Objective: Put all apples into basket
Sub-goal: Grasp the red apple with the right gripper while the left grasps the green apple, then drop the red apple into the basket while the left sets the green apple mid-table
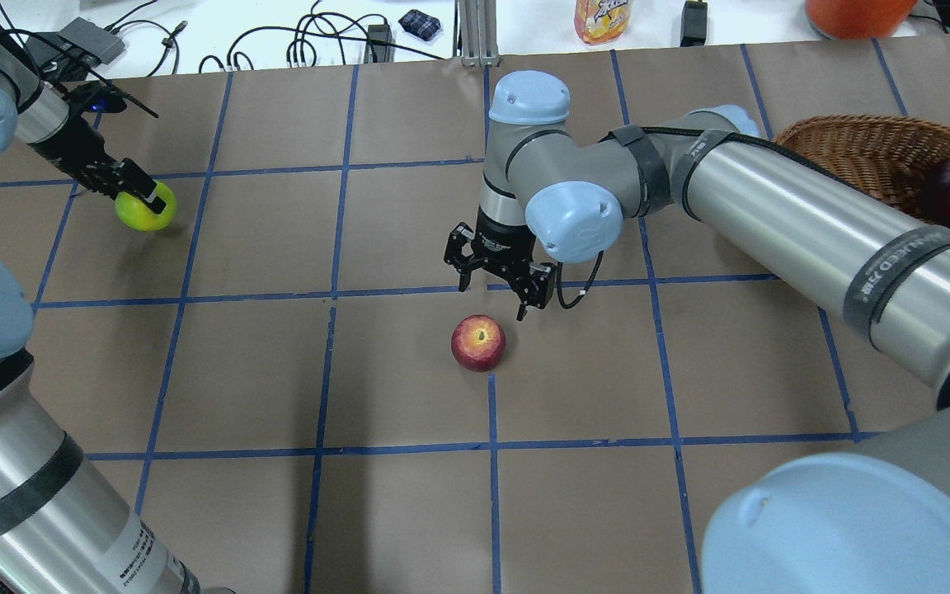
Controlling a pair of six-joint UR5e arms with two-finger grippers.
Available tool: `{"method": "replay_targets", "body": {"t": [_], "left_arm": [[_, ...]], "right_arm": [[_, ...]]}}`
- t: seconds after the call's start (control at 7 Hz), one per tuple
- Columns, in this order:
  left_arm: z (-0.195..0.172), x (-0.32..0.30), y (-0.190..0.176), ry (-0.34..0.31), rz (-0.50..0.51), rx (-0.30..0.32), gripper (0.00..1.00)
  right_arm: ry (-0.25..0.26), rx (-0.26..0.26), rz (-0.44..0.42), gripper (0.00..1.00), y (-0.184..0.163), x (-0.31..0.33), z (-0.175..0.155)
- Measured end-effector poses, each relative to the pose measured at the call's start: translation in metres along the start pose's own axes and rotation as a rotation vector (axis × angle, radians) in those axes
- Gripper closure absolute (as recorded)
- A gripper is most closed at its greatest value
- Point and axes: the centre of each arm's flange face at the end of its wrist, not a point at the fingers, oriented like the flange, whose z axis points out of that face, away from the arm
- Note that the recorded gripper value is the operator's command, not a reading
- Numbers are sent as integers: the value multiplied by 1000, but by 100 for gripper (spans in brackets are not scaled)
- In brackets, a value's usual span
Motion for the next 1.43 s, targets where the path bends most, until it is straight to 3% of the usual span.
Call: {"method": "replay_targets", "body": {"t": [0.43, 0.57, 0.71, 1.14, 1.43], "left_arm": [[-29, 150, -5, 60, -96, -110, 61], [-23, 187, 6, 78, -129, -128, 62], [-12, 214, 22, 88, -141, -142, 62], [11, 256, 51, 69, -185, -134, 62], [27, 297, 53, 33, -209, -115, 62]], "right_arm": [[20, -35, -12, 4, 10, 7, 30], [32, -47, -15, 40, 15, 10, 38], [31, -56, -23, 99, 24, 7, 42], [4, -51, -41, 100, 29, 3, 30], [-7, 24, -44, 100, 5, 18, -7]]}}
